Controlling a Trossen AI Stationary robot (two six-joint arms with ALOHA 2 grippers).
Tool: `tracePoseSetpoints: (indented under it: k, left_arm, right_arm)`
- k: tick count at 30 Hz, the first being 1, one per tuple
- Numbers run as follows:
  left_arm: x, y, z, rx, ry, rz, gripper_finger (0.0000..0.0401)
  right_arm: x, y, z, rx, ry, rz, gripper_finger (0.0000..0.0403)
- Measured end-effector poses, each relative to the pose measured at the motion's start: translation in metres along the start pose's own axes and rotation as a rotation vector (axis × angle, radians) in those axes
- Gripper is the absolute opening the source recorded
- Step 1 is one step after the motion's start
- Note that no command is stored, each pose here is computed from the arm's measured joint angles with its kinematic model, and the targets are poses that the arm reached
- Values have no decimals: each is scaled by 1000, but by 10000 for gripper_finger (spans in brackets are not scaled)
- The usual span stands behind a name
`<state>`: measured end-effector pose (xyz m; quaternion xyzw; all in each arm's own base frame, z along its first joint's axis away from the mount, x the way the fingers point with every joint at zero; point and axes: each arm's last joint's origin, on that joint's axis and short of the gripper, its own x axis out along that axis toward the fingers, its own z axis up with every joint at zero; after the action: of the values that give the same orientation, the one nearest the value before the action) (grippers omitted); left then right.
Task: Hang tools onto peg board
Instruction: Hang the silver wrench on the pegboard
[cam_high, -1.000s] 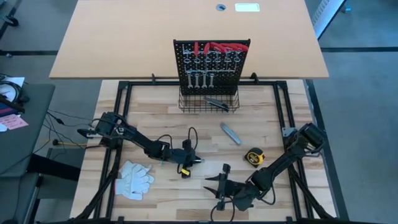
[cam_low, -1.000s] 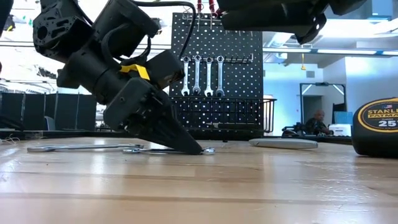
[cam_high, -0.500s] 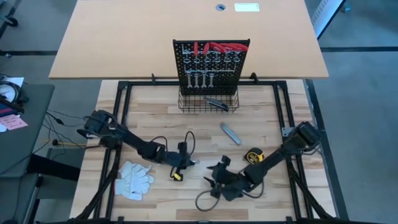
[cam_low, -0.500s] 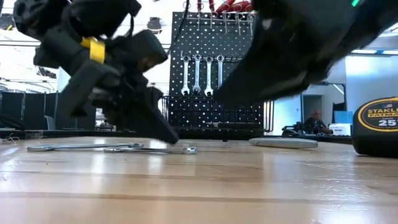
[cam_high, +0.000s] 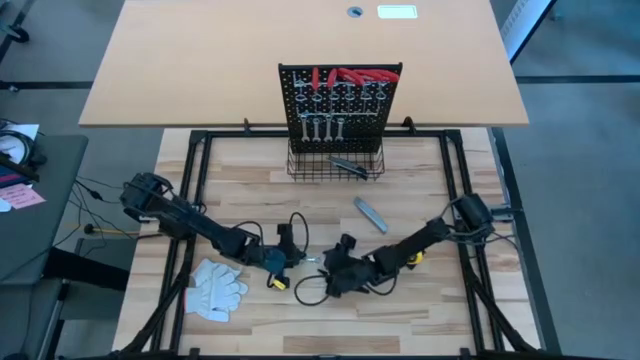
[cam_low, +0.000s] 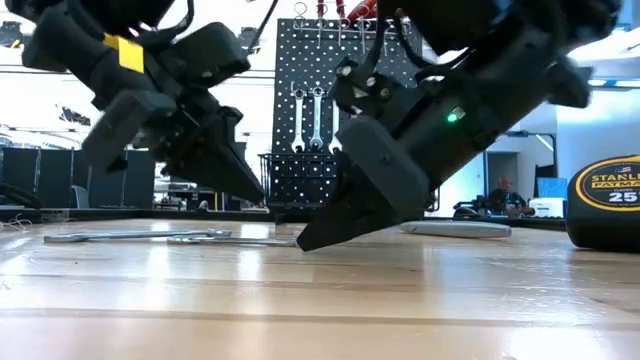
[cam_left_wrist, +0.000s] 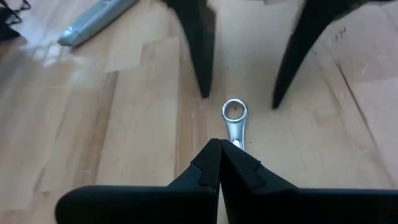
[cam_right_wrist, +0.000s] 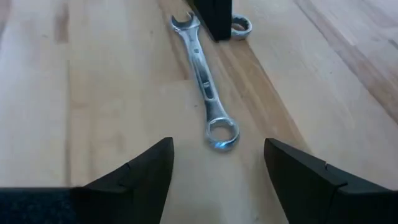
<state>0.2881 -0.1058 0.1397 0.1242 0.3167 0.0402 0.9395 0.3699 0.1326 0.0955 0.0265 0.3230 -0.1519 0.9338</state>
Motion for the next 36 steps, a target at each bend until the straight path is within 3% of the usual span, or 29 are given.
tracePoseSetpoints:
  k: [7, 12, 17, 22, 29, 36]
  left_arm:
    - [-7, 0, -2, -10, 14, -4, 0]
    - [-7, 0, -9, -20, 38, -2, 0]
    - [-7, 0, -8, -36, 24, 0, 4]
    - [-7, -2, -5, -45, -1, -63, 38]
    - [-6, 0, -5, -69, 6, -100, 101]
    - [-4, 4, -5, -90, 10, -92, 129]
  right_arm:
    - [21, -17, 3, -25, 42, 113, 232]
    - [29, -18, -11, -35, 131, 132, 162]
    - [23, -19, -7, -36, 164, 144, 80]
    - [5, -14, 0, -71, 153, 148, 24]
    - [-18, -4, 6, -139, 115, 114, 4]
    - [-32, -1, 16, -135, 27, 40, 6]
